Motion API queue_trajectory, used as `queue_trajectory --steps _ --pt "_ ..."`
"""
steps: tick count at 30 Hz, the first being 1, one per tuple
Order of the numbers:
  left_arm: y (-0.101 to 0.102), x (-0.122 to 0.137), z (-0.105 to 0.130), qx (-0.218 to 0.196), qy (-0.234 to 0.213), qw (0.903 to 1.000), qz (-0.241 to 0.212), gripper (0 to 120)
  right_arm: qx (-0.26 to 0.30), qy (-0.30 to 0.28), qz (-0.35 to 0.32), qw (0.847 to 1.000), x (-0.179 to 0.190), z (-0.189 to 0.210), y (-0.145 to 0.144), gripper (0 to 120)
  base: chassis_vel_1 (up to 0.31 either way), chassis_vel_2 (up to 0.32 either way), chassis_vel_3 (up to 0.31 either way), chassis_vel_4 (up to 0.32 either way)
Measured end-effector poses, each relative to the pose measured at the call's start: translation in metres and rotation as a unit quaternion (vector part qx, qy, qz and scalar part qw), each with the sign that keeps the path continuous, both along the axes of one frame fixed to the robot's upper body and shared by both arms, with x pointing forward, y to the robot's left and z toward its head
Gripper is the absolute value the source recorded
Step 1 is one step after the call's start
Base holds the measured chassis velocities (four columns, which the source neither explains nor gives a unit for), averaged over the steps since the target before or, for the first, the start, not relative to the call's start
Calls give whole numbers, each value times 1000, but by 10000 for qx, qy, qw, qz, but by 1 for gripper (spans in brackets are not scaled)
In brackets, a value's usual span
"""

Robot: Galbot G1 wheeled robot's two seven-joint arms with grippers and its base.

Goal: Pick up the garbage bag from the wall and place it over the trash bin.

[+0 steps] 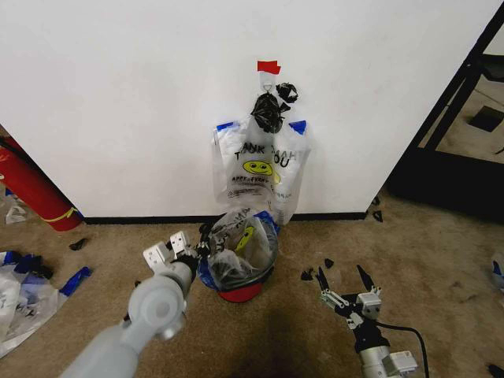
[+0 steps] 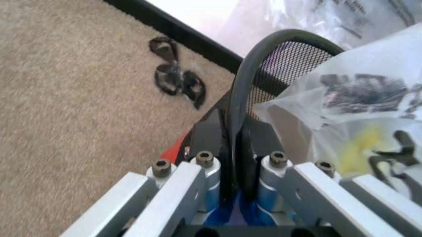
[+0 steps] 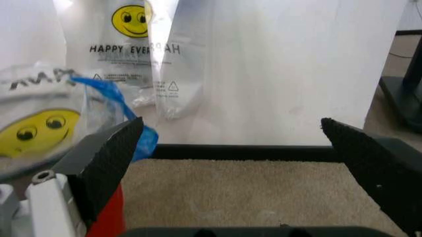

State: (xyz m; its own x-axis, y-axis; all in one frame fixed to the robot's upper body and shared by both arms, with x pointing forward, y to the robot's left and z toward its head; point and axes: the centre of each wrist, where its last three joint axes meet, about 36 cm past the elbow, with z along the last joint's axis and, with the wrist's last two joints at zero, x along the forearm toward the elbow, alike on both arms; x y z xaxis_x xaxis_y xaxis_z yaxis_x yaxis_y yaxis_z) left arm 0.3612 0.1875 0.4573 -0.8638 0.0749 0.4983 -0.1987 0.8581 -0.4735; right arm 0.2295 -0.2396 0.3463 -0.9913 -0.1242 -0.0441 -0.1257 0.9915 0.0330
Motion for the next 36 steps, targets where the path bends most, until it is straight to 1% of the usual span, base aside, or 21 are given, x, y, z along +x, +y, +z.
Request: queue_trajectory --steps 2,3,6,10,13,18,20,23,24,25,27,30,31,33,34,36 --pt "-6 -8 -8 35 -179 9998 119 3 -5 10 2 10000 -1 0 1 100 0 0 0 0" --pt "-6 -8 -8 35 -179 9998 119 3 -5 10 2 10000 -1 0 1 100 0 0 0 0" --pt "-16 -15 -17 -80 -335 9990 299 3 1 26 17 10000 -2 -2 4 100 0 0 0 0" --pt "-23 -14 -23 -121 -474 9978 456 3 12 43 35 10000 -2 -3 8 100 0 0 0 0" --pt "-27 -11 -29 -96 -469 9975 525 3 19 52 50 10000 -1 -4 11 100 0 0 0 0" --pt "-28 -12 -34 -98 -413 9977 534 3 32 67 54 10000 -1 -4 14 100 0 0 0 0" --pt "-29 -12 -33 -106 -415 9976 541 5 39 61 21 10000 0 -3 15 100 0 0 0 0" --pt "-29 -11 -28 -120 -480 9974 528 15 54 73 -56 9999 2 -2 17 100 0 0 0 0" --pt "-29 -11 -28 -120 -480 9974 528 15 54 73 -56 9999 2 -2 17 100 0 0 0 0" --pt "-29 -11 -25 -113 -501 9974 502 22 60 76 -67 9999 3 -2 18 100 0 0 0 0" --pt "-28 -12 -22 -98 -512 9976 462 30 67 74 -63 9999 4 -1 18 100 0 0 0 0" --pt "-24 -15 -18 -61 -507 9979 411 40 74 73 -58 9999 4 1 19 100 0 0 0 0" --pt "-24 -15 -18 -61 -507 9979 411 40 74 73 -58 9999 4 1 19 100 0 0 0 0" --pt "-21 -19 -12 -46 -576 9977 344 50 96 90 -63 9999 6 4 22 100 0 0 0 0" --pt "-19 -21 -8 -31 -622 9976 310 53 113 102 -60 9999 7 5 23 100 0 0 0 0" --pt "-15 -27 2 60 -807 9966 172 64 165 146 -33 9998 11 10 26 100 0 0 0 0"
